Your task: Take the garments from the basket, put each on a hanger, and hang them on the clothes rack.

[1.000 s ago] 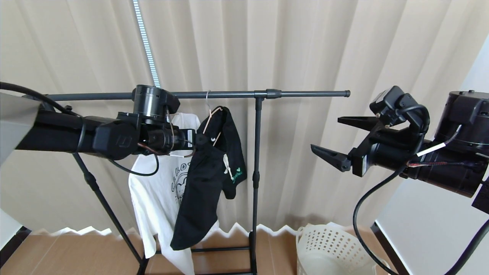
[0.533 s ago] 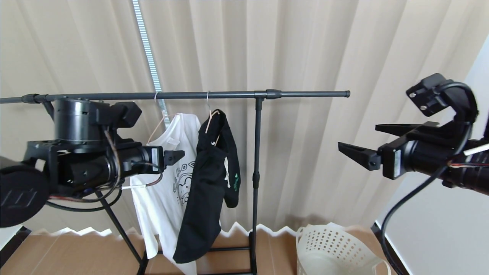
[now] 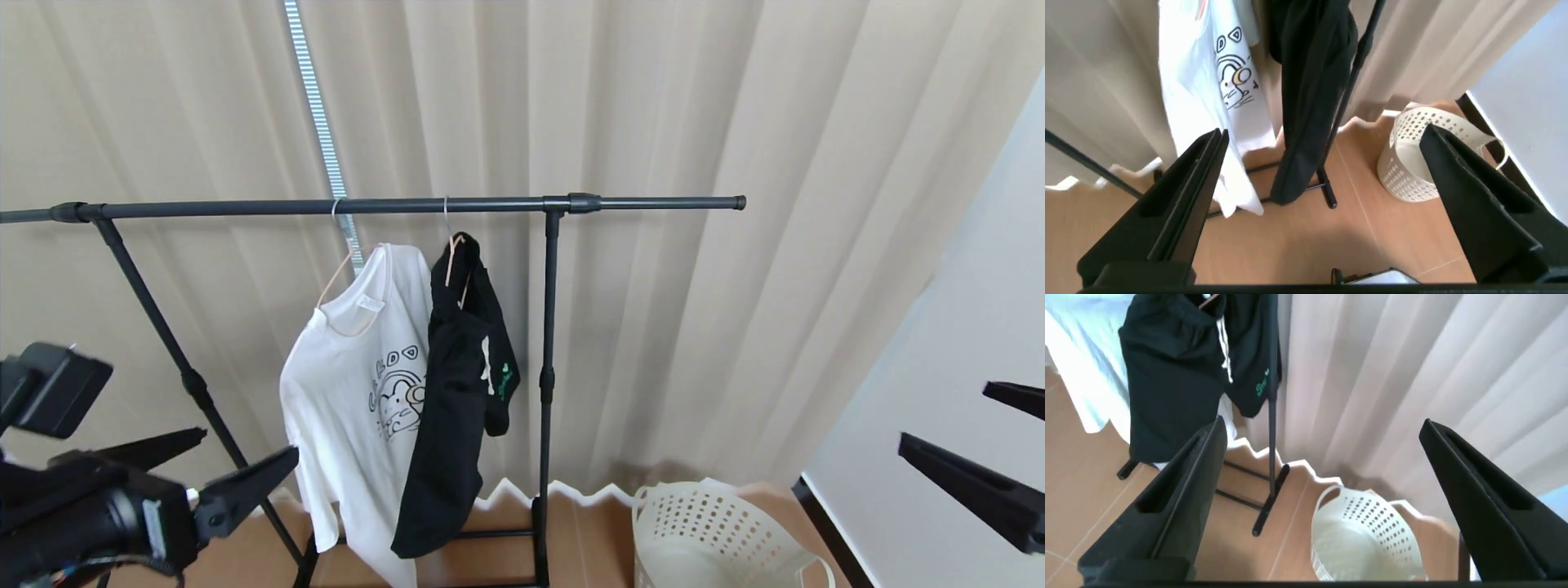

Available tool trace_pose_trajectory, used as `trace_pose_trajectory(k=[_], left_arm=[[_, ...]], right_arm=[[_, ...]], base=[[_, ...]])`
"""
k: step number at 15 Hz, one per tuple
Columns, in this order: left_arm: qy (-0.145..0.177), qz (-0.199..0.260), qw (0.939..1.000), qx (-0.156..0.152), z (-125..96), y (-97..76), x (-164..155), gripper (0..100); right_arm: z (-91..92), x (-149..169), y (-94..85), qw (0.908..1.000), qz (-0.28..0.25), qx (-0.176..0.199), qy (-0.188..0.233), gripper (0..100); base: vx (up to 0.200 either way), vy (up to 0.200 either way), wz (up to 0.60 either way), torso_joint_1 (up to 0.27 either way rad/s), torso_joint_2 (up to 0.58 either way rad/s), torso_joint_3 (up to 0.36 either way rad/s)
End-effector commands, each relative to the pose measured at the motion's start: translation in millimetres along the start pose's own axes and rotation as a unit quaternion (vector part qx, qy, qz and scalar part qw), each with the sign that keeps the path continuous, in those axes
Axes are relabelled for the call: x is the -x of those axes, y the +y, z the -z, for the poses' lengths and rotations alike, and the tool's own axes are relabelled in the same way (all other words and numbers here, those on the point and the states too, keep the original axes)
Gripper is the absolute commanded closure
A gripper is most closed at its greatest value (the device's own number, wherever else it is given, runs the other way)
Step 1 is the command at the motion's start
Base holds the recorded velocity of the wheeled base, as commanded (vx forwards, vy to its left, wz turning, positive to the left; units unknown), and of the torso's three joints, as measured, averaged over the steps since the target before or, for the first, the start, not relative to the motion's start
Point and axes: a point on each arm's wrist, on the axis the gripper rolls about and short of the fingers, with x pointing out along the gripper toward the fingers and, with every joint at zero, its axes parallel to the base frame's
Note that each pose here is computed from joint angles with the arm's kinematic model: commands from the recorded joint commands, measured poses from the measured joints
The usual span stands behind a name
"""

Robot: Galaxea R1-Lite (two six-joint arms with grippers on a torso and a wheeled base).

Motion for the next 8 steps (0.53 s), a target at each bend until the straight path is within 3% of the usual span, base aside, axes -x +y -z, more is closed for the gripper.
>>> trace_pose_trajectory(k=[1, 4, 7, 8], left_arm=[[-0.032, 0.003, 0.9995, -0.003, 43.0, 3.6, 39.4, 0], [-0.025, 0.004, 0.9997, -0.003, 74.9, 6.0, 51.9, 0], [-0.032, 0.007, 0.9995, -0.003, 95.3, 7.4, 60.3, 0], [-0.021, 0.009, 0.9997, -0.003, 102.0, 7.9, 64.2, 0]], right_arm=[[38.4, 40.2, -4.3, 0.9988, 0.008, -0.016, -0.046, 0], [85.4, 54.6, -4.8, 0.9996, 0.014, -0.018, -0.019, 0], [123.0, 55.8, -3.8, 0.9995, 0.017, -0.025, -0.003, 0], [131.5, 55.4, -3.4, 0.9996, 0.016, -0.025, 0.003, 0]], base=[[0.0, 0.0, 0.0, 0.0, 0.0, 0.0], [0.0, 0.0, 0.0, 0.0, 0.0, 0.0], [0.0, 0.0, 0.0, 0.0, 0.0, 0.0], [0.0, 0.0, 0.0, 0.0, 0.0, 0.0]])
